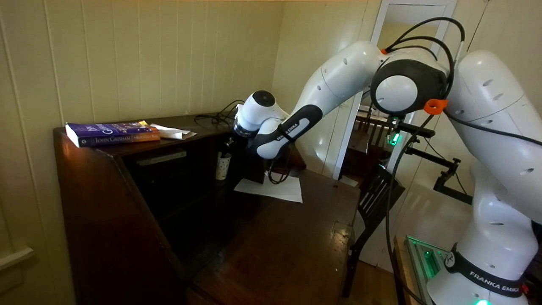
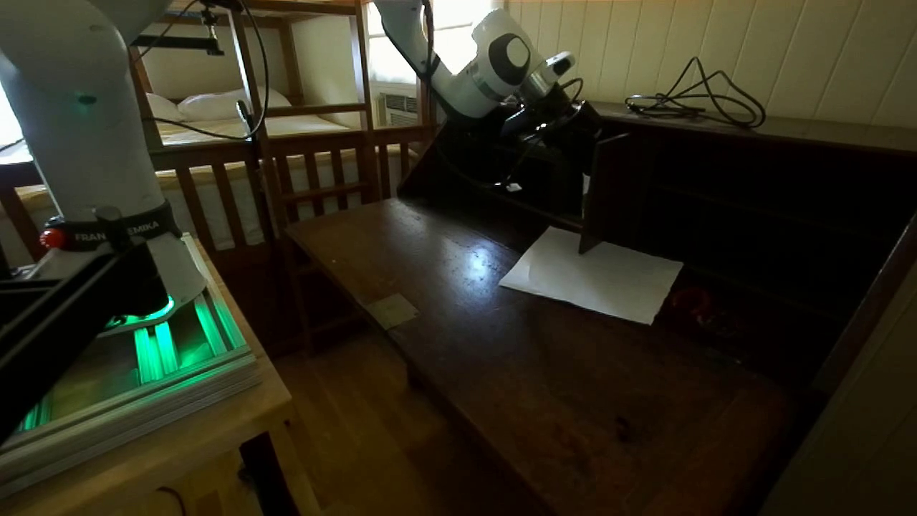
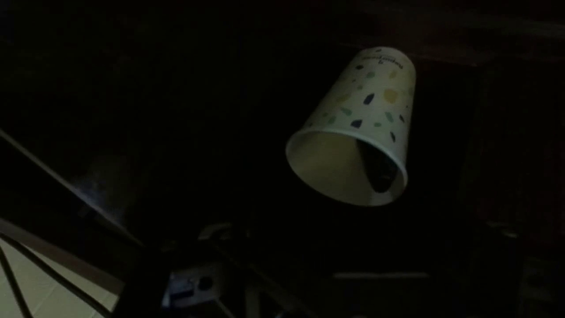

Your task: Put the cup in the open cabinet, then close the cabinet door

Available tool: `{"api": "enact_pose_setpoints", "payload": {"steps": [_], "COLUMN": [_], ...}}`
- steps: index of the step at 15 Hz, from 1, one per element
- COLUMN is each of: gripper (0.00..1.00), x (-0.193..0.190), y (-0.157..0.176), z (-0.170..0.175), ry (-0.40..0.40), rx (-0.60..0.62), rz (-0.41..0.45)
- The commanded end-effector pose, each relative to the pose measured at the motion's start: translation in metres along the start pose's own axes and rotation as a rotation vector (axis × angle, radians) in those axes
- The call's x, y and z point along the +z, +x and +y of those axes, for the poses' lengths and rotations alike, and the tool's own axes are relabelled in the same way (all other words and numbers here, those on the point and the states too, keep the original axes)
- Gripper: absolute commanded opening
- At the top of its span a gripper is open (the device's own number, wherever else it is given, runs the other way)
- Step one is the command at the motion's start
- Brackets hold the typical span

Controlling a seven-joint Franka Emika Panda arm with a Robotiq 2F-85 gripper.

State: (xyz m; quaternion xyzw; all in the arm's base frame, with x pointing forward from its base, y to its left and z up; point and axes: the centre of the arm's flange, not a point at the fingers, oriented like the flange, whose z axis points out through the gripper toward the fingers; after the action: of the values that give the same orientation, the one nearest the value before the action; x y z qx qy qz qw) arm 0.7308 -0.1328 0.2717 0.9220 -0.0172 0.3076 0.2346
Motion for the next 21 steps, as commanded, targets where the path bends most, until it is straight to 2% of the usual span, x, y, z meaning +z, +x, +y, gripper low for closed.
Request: {"api": "enact_pose_setpoints", "payload": {"steps": [1,4,7,8,11,14,17,21], "gripper": [1.0,1.0,1.0,1.0,1.0,1.0,1.0,1.0], "x": [-0.051,-0.071,-0.094,-0.097,-0.118,-0.136,-0.153,-0.165], "y": [-0.04,-0.071,-0.107,-0.12,-0.159,-0.188,-0.198,-0.183], "z": [-0.015,-0.028,-0.018,-0.012,0.008,0.031,0.066,0.13], "ry": [0.019,0.025,0.038,0.044,0.136,0.128,0.077,0.009], "rx": [0.1,0.11,0.097,0.087,0.095,0.157,0.207,0.256], "rz": [-0.119,-0.222,-0.289,-0.29,-0.239,-0.267,-0.304,-0.306]}}
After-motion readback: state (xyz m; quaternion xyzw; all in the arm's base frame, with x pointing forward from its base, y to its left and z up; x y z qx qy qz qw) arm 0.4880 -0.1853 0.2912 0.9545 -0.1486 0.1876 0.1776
